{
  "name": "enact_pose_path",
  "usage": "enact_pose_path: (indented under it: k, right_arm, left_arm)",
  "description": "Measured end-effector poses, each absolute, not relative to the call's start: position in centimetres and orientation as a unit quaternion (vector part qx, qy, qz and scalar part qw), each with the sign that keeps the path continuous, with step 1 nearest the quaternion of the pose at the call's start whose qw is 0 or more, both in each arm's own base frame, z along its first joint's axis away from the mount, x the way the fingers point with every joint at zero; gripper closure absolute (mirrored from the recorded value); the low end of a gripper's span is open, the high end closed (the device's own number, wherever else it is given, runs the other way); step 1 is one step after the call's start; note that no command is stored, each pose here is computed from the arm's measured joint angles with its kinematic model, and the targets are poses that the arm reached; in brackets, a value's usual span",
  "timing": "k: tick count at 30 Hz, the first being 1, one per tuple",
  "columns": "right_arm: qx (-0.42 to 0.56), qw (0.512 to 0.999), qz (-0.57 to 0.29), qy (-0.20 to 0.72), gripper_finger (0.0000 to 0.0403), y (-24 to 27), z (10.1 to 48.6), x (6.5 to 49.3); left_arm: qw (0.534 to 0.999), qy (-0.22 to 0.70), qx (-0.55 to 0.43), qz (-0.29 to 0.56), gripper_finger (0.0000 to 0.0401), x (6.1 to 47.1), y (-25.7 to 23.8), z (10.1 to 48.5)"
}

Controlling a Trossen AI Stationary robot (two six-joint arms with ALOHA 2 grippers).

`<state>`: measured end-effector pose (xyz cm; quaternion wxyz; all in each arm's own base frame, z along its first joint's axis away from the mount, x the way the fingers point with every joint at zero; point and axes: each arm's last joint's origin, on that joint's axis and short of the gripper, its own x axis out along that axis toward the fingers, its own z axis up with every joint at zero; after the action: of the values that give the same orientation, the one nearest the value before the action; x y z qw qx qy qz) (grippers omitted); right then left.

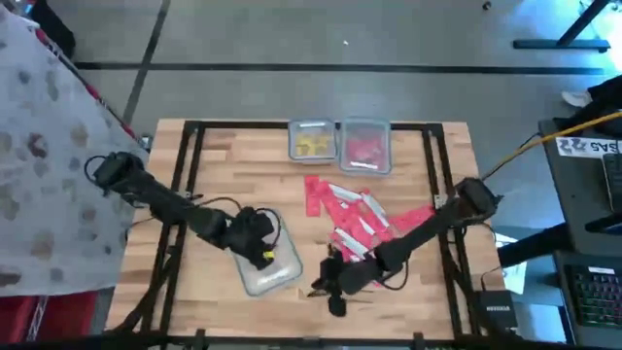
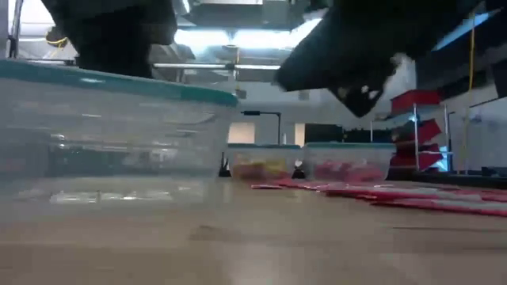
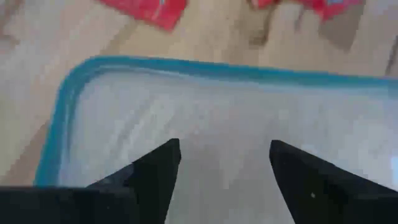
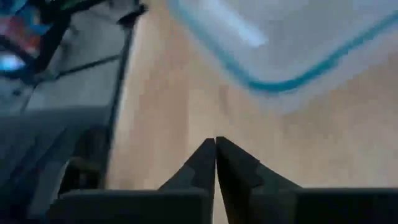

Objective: Sort candy
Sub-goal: Open the rectangular transparent bin

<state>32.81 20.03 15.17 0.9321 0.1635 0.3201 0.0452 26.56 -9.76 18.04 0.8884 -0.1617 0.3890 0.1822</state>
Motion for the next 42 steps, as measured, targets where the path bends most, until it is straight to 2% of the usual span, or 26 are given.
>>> enact_pose_path:
  k: [4,11,15,21,24,27,30,34,42]
  right_arm:
    - [0.154,0.939,0.014,0.307,0.0388,20.0,14.7,32.4]
    - [0.166,0.940,0.003,0.298,0.0297,19.9,14.4,32.1]
    - [0.156,0.940,-0.012,0.301,0.0265,19.5,14.2,32.2]
    - [0.107,0.953,-0.104,0.263,0.0258,17.9,14.3,32.7]
    - [0.090,0.948,-0.129,0.276,0.0258,17.1,14.0,32.8]
    - [0.098,0.944,-0.106,0.296,0.0258,16.9,13.8,32.9]
    - [0.098,0.943,-0.076,0.310,0.0258,17.0,13.2,32.7]
    - [0.127,0.947,-0.075,0.287,0.0258,16.6,11.6,32.7]
    - [0.167,0.957,-0.072,0.225,0.0258,16.3,8.7,34.1]
  left_arm:
    - [0.907,0.334,-0.180,0.183,0.0163,27.9,-8.7,17.8]
    - [0.920,0.307,-0.149,0.191,0.0163,29.8,-7.2,16.8]
    - [0.923,0.300,-0.142,0.195,0.0163,30.0,-6.4,17.0]
    - [0.941,0.276,-0.116,0.157,0.0163,30.5,-7.7,19.8]
    - [0.948,0.270,-0.098,0.135,0.0163,30.5,-8.7,20.7]
    - [0.942,0.294,-0.081,0.142,0.0163,30.2,-8.8,20.4]
    - [0.922,0.330,-0.056,0.192,0.0163,29.5,-8.2,19.6]
    - [0.903,0.355,-0.049,0.238,0.0163,29.2,-7.1,18.7]
    - [0.885,0.383,-0.086,0.250,0.0163,30.1,-7.2,15.7]
